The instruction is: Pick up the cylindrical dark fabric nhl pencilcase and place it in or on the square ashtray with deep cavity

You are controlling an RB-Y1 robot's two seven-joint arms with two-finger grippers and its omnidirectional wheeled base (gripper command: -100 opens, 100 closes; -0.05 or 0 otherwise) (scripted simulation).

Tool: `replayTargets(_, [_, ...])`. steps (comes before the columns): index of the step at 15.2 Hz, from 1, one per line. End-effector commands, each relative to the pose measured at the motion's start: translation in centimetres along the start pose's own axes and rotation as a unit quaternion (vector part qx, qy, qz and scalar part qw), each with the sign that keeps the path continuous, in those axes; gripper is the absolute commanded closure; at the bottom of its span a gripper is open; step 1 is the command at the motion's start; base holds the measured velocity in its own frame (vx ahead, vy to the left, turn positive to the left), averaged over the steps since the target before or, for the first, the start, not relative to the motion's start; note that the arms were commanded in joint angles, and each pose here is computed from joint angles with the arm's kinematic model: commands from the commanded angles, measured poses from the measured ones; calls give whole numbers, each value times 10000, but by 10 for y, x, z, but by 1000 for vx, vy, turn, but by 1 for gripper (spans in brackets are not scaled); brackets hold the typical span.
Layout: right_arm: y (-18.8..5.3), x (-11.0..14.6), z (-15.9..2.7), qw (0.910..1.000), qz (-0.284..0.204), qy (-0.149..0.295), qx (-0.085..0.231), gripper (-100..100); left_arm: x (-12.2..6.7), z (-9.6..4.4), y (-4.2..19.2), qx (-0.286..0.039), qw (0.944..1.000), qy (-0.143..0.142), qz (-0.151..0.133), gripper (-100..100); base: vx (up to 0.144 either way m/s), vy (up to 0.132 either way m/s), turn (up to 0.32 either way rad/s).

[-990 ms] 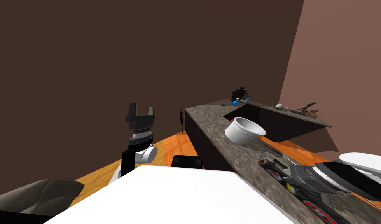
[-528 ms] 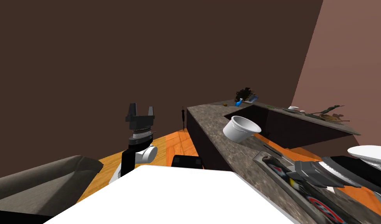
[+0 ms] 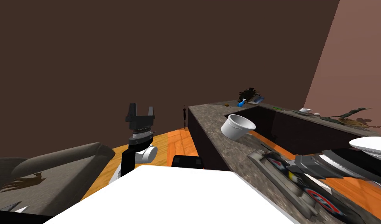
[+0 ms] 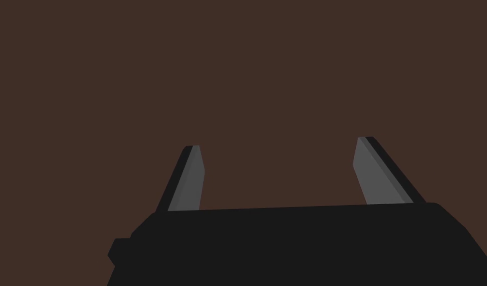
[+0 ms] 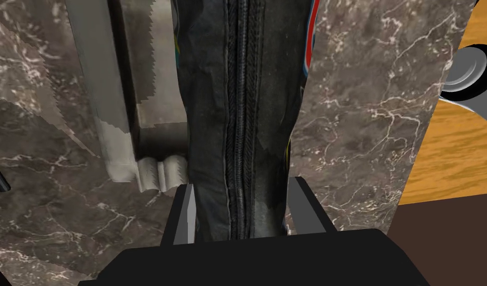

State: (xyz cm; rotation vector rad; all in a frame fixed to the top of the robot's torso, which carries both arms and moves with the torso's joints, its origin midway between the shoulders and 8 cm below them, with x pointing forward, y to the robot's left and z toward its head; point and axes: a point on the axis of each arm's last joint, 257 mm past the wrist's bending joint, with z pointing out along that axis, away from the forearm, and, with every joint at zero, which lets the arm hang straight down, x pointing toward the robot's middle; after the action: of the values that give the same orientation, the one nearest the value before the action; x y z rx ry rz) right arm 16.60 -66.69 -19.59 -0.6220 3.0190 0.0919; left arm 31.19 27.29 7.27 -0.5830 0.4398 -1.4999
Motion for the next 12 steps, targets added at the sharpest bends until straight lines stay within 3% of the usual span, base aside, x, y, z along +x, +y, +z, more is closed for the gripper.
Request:
replayTargets(1, [-1,-3,-7,10000,87,-2,4,100,0,0,0,0,10000,0,0,0,-59,-33,94])
replayTargets(3, [-1,-3,-7,10000,87,-2,4,100,0,0,0,1,10000,0,0,0,-68,-45,101])
replayTargets(7, [-8,-18,-30,9996,256,-56,44,100,0,0,0,1,10000,1,0,0,-148,-112,196])
replayTargets(8, [-7,-14,-25,9997,220,-48,46,100,0,0,0,1,10000,1,0,0,-92,-64,81])
replayTargets(9, [-8,-16,-27,9997,230,-56,46,-100,0,0,0,0,10000,0,0,0,-28,-19,33])
replayTargets(12, [-8,-16,-27,9997,231,-56,46,-100,0,0,0,0,10000,0,0,0,-6,-3,5])
